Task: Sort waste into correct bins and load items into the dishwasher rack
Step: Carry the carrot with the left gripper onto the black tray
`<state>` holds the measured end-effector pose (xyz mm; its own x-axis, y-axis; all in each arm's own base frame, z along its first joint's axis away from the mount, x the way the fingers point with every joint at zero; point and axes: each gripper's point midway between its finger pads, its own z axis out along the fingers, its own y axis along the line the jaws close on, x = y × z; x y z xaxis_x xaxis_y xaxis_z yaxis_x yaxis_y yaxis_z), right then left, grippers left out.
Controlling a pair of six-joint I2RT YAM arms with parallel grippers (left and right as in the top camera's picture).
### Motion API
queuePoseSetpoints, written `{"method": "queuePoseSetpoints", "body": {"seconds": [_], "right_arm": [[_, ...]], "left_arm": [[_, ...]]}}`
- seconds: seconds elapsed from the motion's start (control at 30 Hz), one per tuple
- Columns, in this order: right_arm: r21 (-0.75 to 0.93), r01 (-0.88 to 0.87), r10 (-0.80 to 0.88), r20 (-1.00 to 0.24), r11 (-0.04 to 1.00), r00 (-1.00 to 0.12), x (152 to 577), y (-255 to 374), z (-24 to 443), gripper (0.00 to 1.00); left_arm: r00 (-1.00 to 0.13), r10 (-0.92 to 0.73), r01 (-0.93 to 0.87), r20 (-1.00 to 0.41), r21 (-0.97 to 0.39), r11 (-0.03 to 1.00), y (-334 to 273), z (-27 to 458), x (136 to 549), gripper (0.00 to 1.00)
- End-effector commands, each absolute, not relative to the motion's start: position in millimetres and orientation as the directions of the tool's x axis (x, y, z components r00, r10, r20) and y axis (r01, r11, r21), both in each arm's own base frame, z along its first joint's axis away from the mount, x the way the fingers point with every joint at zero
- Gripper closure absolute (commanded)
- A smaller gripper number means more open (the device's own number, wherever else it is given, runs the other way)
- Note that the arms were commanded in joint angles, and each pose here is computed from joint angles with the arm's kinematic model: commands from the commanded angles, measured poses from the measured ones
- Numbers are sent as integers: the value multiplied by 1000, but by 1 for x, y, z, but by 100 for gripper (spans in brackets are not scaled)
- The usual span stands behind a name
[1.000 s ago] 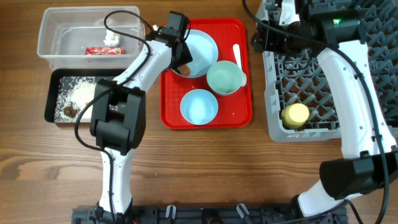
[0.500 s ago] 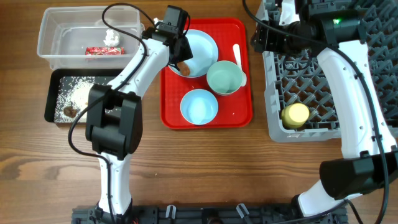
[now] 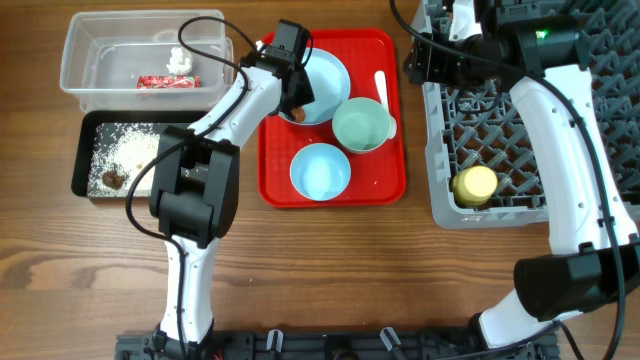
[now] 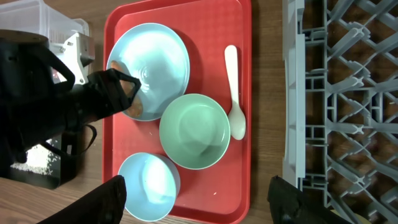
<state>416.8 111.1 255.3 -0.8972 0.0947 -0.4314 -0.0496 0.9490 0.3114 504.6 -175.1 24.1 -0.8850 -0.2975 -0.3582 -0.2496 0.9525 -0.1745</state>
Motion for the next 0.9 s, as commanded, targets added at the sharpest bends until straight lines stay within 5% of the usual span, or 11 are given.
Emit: {"method": "queuePoseSetpoints", "body": {"seconds": [0.0, 0.13, 0.37, 0.6, 0.87], "right_arm": [[285, -54, 79, -435, 957, -897, 420, 107, 253, 25], [285, -54, 79, -434, 957, -898, 420, 107, 252, 26], [285, -54, 79, -435, 957, -897, 420, 107, 252, 25], [286, -56, 80, -442, 956, -893, 422, 107, 254, 25], [287, -57, 80, -445, 956, -892, 423, 107, 254, 25]], "left_arm": [[-894, -296, -251, -336, -169, 953, -178, 2, 505, 72], [-901, -293, -254, -321, -158, 954, -177, -3, 501, 90], [-886, -288, -234, -364, -185, 954, -179, 23, 508, 91], [-832, -259, -155, -490, -244, 957, -183, 118, 517, 91], [-773, -360, -288, -522, -216, 933, -105, 189, 494, 93]]}}
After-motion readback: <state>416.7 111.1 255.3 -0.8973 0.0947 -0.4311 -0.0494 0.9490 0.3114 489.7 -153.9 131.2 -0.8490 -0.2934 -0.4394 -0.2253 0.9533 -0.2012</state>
